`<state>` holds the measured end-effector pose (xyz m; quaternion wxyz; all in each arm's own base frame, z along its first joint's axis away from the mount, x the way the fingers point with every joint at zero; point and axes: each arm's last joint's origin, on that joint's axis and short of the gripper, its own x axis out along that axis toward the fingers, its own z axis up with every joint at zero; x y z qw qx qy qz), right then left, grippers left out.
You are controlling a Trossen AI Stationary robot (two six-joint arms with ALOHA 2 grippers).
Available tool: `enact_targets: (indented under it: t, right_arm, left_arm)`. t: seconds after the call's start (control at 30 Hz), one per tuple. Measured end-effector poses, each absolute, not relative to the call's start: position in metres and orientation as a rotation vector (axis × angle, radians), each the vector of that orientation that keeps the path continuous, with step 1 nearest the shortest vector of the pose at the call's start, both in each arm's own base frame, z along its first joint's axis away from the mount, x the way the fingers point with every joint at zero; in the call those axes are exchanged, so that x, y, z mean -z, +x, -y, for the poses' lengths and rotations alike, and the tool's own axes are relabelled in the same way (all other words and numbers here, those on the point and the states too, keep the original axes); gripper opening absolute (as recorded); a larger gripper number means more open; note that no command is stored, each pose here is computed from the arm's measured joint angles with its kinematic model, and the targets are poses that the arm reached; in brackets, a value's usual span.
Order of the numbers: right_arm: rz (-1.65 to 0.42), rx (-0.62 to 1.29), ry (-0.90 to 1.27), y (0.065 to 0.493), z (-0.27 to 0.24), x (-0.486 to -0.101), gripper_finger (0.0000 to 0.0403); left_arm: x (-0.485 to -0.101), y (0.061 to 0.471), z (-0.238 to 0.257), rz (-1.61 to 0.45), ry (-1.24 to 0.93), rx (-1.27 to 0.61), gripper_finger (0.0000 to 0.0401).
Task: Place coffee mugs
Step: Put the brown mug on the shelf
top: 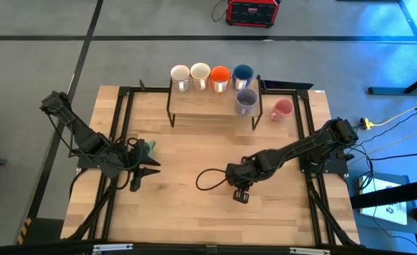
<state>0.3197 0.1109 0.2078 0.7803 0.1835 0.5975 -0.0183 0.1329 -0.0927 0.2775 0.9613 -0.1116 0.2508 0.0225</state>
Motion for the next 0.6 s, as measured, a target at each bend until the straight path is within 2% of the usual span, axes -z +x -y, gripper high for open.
enact_targets:
  t: [0.13,0.43,0.6]
  right_arm:
    - [-1.284,0.102,0.4,0.3193,-0.1096,-0.2059,0.004]
    - [-1.258,0.108,0.404,0.322,-0.1079,-0.2066,0.0121]
    - [-1.245,0.125,0.443,0.322,-0.1071,-0.2095,0.015]
  left_arm:
    - [-0.2774,0.1329,0.0927,-0.509,-0.227,-0.046,0.011]
    - [-0.2773,0.1329,0.0926,-0.509,-0.224,-0.047,0.011]
    - [-0.2773,0.1329,0.0926,-0.509,-0.224,-0.048,0.011]
